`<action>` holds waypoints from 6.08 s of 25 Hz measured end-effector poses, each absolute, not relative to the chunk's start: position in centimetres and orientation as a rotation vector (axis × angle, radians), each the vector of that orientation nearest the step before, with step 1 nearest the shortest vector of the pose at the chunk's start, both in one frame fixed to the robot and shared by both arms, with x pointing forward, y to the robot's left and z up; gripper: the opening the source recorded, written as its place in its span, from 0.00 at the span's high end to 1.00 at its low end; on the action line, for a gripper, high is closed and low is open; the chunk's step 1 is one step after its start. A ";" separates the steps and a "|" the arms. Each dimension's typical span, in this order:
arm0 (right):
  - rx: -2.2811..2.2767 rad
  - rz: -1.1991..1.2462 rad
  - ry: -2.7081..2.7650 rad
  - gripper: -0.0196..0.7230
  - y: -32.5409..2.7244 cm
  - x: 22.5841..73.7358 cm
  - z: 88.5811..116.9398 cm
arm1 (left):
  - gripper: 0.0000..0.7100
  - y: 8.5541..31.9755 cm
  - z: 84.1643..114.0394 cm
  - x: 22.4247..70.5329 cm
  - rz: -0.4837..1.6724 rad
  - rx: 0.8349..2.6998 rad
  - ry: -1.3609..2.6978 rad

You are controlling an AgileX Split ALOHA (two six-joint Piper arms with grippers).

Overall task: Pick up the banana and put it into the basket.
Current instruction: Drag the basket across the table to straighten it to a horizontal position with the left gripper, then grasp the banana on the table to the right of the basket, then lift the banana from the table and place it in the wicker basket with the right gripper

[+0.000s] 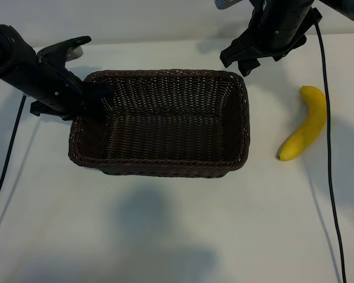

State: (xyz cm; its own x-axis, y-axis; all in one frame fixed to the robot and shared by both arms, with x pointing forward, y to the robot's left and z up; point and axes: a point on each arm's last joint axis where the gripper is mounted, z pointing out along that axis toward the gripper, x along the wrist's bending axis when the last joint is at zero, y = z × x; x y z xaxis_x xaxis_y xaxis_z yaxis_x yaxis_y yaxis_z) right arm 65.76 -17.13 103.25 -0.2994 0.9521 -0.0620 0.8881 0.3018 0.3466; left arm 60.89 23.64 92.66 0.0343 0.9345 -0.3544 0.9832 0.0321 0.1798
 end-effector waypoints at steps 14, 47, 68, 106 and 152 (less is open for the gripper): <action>1.678 0.360 2.317 0.17 -17.1 65.8 103.2 | 0.09 23.4 93.4 60.4 -0.243 1.922 1.962; 2.106 0.238 1.982 0.17 -27.5 65.2 106.0 | 0.16 24.8 103.8 56.9 0.059 1.929 1.869; 2.306 0.380 1.818 0.17 -30.2 62.0 93.5 | 0.16 24.7 103.9 57.1 0.076 1.890 1.860; 2.261 0.269 1.968 0.43 -26.8 62.4 92.4 | 0.17 24.7 103.9 57.1 0.069 1.894 1.862; 1.354 0.549 2.595 0.43 -11.1 60.8 102.1 | 0.17 24.4 103.9 56.8 0.020 1.902 1.858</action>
